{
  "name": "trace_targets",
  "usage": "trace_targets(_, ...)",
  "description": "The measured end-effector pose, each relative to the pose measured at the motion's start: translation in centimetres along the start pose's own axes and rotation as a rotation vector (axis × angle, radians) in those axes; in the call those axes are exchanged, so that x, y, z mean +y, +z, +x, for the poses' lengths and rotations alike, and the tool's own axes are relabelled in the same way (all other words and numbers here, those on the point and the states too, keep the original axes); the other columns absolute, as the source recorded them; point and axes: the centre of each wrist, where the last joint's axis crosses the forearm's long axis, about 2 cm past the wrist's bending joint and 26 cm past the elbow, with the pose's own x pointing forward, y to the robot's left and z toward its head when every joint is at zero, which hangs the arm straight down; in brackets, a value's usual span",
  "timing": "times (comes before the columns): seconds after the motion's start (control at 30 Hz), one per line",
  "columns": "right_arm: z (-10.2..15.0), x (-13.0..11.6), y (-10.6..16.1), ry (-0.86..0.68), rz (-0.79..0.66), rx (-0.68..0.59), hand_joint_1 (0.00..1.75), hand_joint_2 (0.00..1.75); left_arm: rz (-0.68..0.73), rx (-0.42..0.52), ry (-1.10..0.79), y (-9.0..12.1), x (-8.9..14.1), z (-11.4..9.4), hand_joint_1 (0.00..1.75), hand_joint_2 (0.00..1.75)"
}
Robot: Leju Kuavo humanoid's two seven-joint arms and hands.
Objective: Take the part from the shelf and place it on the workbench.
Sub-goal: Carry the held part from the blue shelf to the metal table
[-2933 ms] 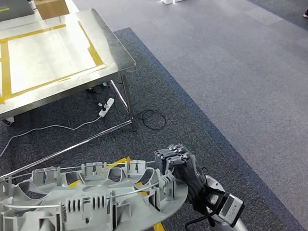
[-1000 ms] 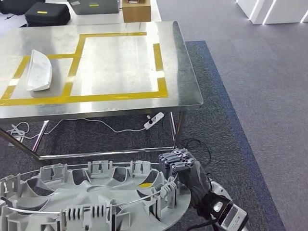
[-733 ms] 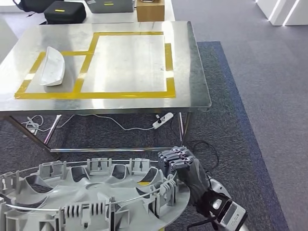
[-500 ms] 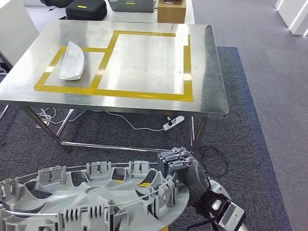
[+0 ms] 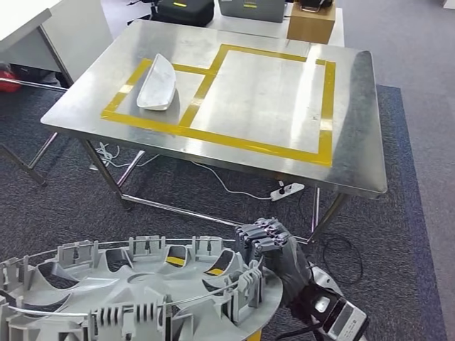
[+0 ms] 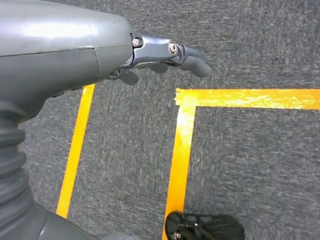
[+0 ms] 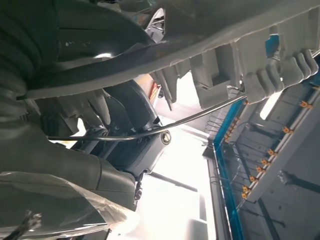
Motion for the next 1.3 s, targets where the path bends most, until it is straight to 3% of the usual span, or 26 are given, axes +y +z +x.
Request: trace_targets(1.3,0.04,-0.22,0.35,-0.034,-0.085,0.046,1.75,1.75,0.012,0.005,0.026,-0.04,0.02,0.05,0.0,1.75)
